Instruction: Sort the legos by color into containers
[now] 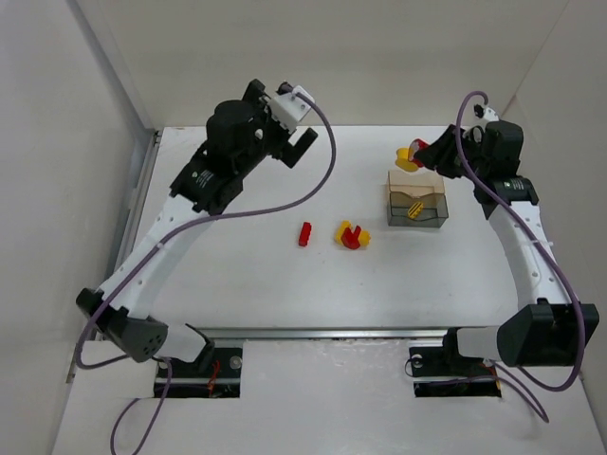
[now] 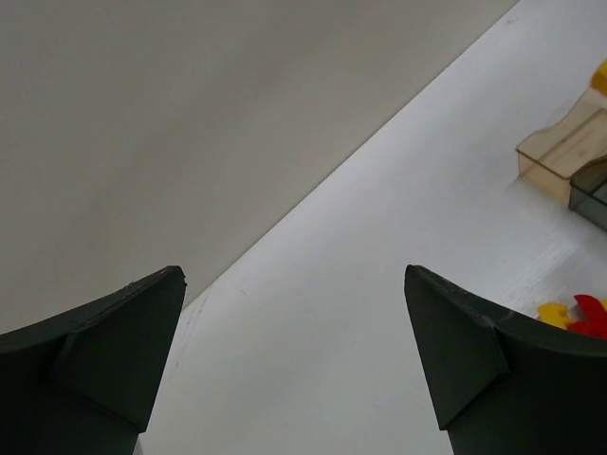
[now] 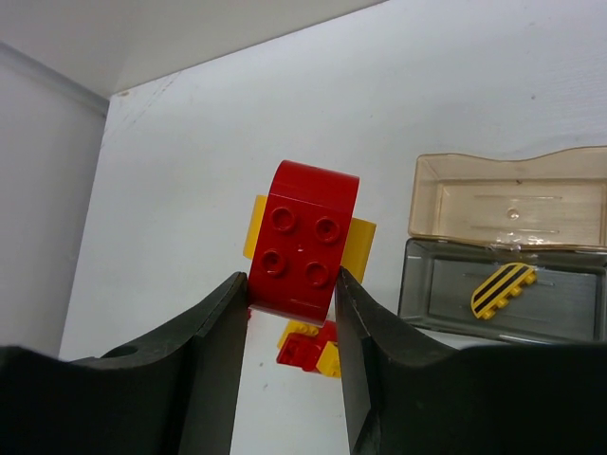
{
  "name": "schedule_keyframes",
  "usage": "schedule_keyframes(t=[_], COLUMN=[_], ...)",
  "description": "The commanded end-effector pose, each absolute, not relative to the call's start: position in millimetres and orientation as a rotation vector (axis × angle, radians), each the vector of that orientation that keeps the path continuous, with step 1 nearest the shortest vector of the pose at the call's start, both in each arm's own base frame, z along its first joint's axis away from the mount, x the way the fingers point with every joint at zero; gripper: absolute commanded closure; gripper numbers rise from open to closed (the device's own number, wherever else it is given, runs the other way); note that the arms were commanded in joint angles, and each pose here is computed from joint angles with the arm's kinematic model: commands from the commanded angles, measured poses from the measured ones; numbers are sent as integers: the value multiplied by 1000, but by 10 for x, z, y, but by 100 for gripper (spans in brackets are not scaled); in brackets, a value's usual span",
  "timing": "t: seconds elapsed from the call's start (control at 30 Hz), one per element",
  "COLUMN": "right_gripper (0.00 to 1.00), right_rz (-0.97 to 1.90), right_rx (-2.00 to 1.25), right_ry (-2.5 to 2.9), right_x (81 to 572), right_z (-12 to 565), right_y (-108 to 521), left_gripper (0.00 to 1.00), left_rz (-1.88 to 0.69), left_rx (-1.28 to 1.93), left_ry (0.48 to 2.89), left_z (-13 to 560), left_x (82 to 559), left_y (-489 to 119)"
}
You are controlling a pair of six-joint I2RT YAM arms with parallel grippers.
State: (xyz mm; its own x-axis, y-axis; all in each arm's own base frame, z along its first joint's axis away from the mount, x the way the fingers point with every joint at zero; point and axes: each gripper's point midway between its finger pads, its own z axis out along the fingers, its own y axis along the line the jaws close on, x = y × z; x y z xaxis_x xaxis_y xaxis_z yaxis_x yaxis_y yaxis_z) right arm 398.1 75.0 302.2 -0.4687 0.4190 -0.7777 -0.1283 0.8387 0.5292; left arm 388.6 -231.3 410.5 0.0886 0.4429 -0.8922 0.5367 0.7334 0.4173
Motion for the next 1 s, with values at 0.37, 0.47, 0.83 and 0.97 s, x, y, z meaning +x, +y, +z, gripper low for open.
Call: schedule_keyframes(t=[0.37,0.47,0.83,0.97], right_gripper=[100,100,100,100], right_rz=[949,989,1045,1073], right_rx=[-344,-400,-491,-522], right_ry=[1852,1852,1793,1776], right_x=[3689,3573,3362,3286], right_z=[3699,3668,3788,3813], right_y=[2029,2243,2513,2560], left_gripper=[11,3,25,65], left_rz=[-292,-299,-250,-257], left_rx=[1284,1312,1288,1262], left_ry=[1386,1360,1454,1469], left_z=[3439,3415,3272,3320], left_x=[3247,3227,3333,3351], left_y=[-3283,-3313,-3252,-3258])
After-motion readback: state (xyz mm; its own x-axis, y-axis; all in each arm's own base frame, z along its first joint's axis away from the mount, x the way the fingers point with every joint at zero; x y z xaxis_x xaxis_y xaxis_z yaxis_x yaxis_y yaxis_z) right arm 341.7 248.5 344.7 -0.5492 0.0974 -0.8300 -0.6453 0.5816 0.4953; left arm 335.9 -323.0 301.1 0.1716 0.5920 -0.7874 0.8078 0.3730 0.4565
